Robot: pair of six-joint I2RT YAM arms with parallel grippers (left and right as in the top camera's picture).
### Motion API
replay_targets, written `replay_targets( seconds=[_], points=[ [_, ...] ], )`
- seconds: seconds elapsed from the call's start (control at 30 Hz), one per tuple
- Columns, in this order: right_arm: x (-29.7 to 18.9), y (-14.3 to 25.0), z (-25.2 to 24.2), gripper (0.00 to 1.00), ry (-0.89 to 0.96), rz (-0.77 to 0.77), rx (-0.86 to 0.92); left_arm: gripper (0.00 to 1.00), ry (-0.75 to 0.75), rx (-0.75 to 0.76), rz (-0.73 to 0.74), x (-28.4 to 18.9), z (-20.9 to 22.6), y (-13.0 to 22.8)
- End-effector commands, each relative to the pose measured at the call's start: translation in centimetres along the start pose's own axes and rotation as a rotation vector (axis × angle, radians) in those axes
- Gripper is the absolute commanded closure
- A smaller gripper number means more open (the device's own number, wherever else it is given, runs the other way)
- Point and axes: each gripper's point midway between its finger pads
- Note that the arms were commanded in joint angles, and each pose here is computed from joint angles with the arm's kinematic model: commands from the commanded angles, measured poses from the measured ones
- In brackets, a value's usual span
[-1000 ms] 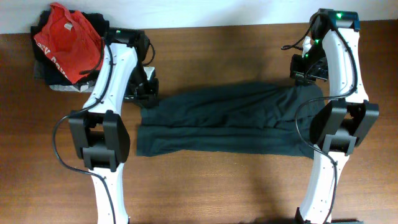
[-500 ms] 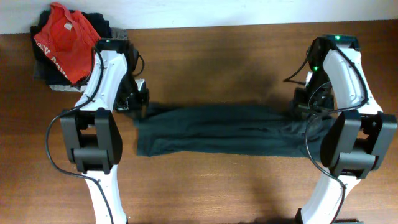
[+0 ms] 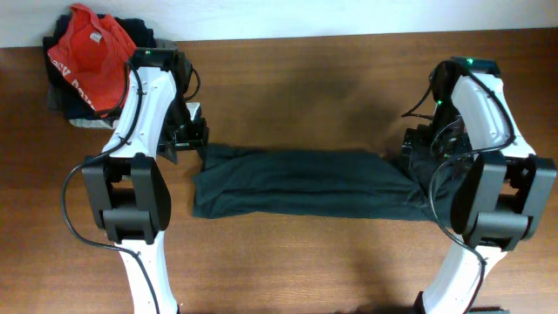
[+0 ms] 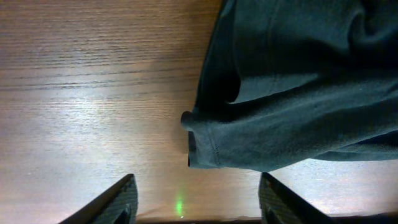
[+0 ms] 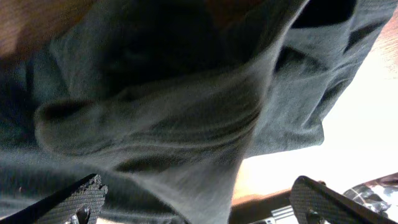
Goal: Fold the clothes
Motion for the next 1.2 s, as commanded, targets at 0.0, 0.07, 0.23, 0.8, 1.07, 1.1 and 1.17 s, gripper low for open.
replay_targets(
  seconds=[0.0, 0.07, 0.23, 0.8, 1.07, 1.1, 1.17],
  points=[
    [-0.1, -0.9, -1.4, 0.09, 0.003, -0.037, 0.065, 0.36, 0.065, 0.003, -0.032, -1.1, -1.0, 0.0],
    [-0.1, -1.6, -1.2, 0.36, -0.006, -0.062, 0.067, 0.38, 0.096, 0.053, -0.016, -0.4, -2.1, 0.2],
    [-0.2, -2.4, -0.7, 0.86, -0.032, -0.093, 0.079, 0.52, 0.084, 0.092, -0.004, 2.0, -3.6, 0.1],
    [0.8, -0.1, -12.1, 0.96, 0.156, 0.008, 0.439, 0.94, 0.085, 0.02, -0.067, 4.8, -1.0, -2.3],
    [0.8, 0.0, -12.8, 0.73, 0.172, 0.006, 0.458, 0.99, 0.128, -0.077, -0.061, 3.0, 2.4, -2.2],
    [0.8, -0.1, -12.8, 0.65, 0.172, 0.006, 0.458, 1.0, 0.135, -0.072, -0.068, 2.4, 2.1, -2.2],
    [0.8, 0.0, -12.7, 0.01, 0.172, 0.007, 0.447, 0.99, 0.218, -0.01, -0.09, 0.7, -0.2, -2.2]
  ],
)
Point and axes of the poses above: each gripper's point midway between its finger pads, its own x axis out along the fingers, its own z axis along the line the jaws close on, y = z × x, and after that the axes turned 1 degree about -x, right-handed
